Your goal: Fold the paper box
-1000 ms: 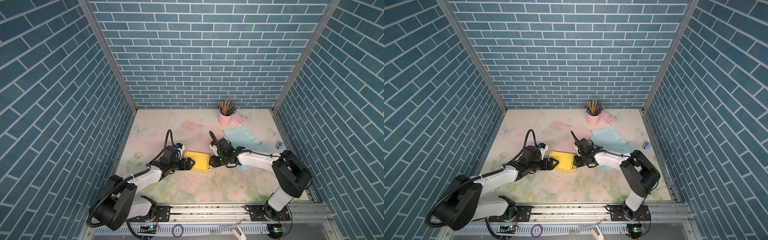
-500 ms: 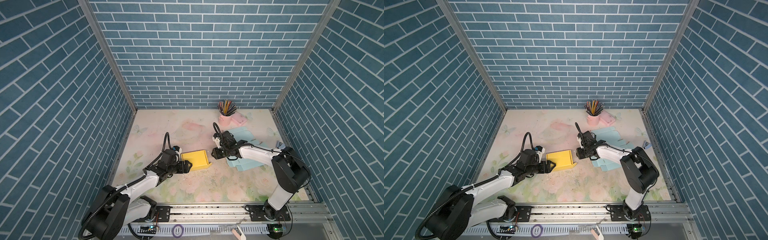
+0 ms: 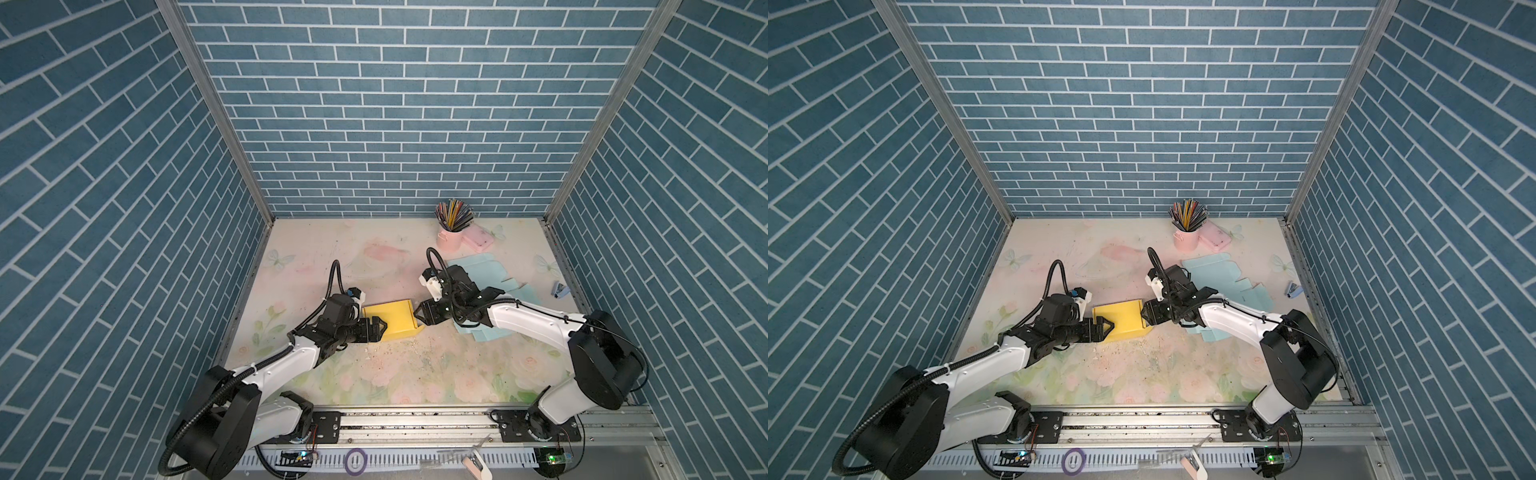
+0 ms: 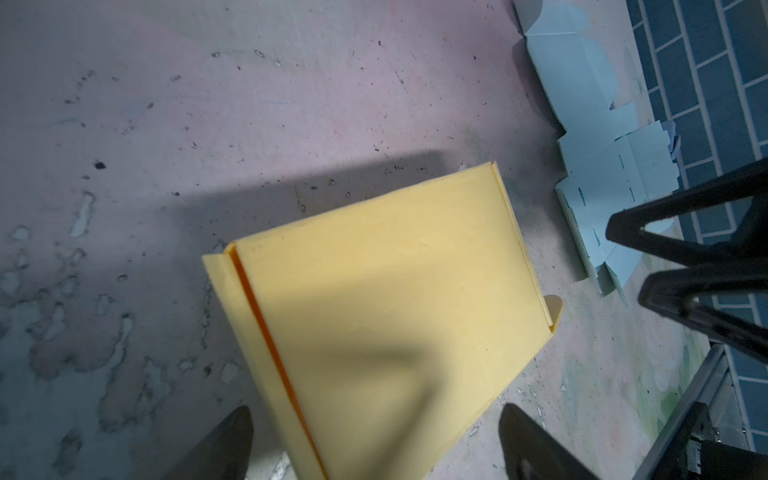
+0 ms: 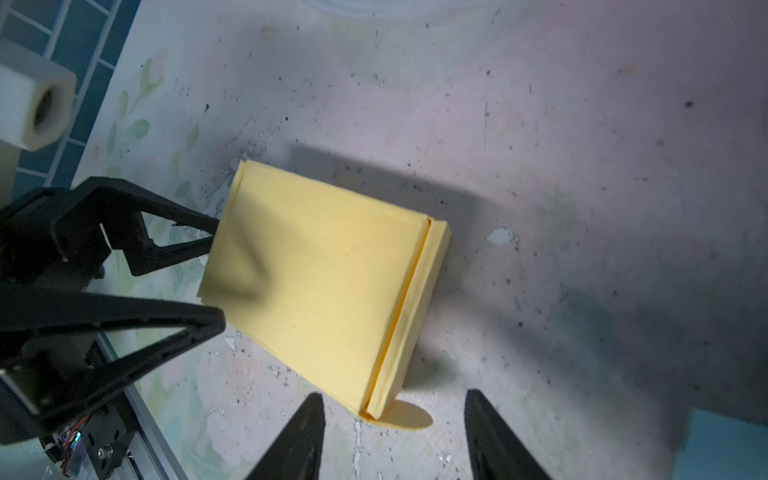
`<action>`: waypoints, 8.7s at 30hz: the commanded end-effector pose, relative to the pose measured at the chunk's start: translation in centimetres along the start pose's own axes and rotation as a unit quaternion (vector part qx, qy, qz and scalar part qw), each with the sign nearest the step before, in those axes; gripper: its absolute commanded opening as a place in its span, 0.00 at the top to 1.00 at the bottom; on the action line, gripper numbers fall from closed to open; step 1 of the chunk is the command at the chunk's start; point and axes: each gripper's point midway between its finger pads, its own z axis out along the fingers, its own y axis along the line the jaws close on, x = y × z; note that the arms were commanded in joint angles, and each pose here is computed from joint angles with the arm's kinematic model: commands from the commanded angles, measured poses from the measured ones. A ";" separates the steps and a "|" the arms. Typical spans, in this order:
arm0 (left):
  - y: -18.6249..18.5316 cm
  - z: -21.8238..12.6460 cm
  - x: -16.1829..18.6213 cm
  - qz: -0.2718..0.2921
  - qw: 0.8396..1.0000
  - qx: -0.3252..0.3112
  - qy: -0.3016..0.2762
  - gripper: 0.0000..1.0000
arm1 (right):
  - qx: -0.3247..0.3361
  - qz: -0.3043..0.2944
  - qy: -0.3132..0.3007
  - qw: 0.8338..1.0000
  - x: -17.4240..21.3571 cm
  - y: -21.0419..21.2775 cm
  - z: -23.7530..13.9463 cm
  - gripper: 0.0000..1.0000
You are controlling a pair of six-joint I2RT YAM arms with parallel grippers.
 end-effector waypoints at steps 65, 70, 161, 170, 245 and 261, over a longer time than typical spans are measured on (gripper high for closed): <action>1.8 4.2 0.3 -0.036 0.998 -0.012 0.042 0.10 | -0.172 0.081 0.018 0.982 8.5 2.4 2.1 0.36; 1.9 4.1 0.4 -0.035 0.998 -0.016 0.043 0.10 | -0.201 0.041 0.035 0.978 8.4 4.7 2.6 0.46; -4.2 -1.7 3.0 -0.019 0.997 0.070 0.010 0.03 | 0.012 0.010 0.053 0.998 8.5 5.0 1.6 0.36; -2.2 -1.6 4.1 -0.029 0.999 0.039 0.012 0.03 | 0.064 -0.001 0.044 0.997 7.8 3.8 -0.8 0.27; -3.9 -7.2 0.9 0.062 0.998 -0.028 0.008 0.08 | 0.112 0.015 0.016 0.993 2.7 3.1 -6.3 0.32; -1.9 -2.4 1.5 0.044 0.996 -0.032 0.069 0.28 | 0.032 0.132 0.062 0.989 6.7 5.9 -3.1 0.34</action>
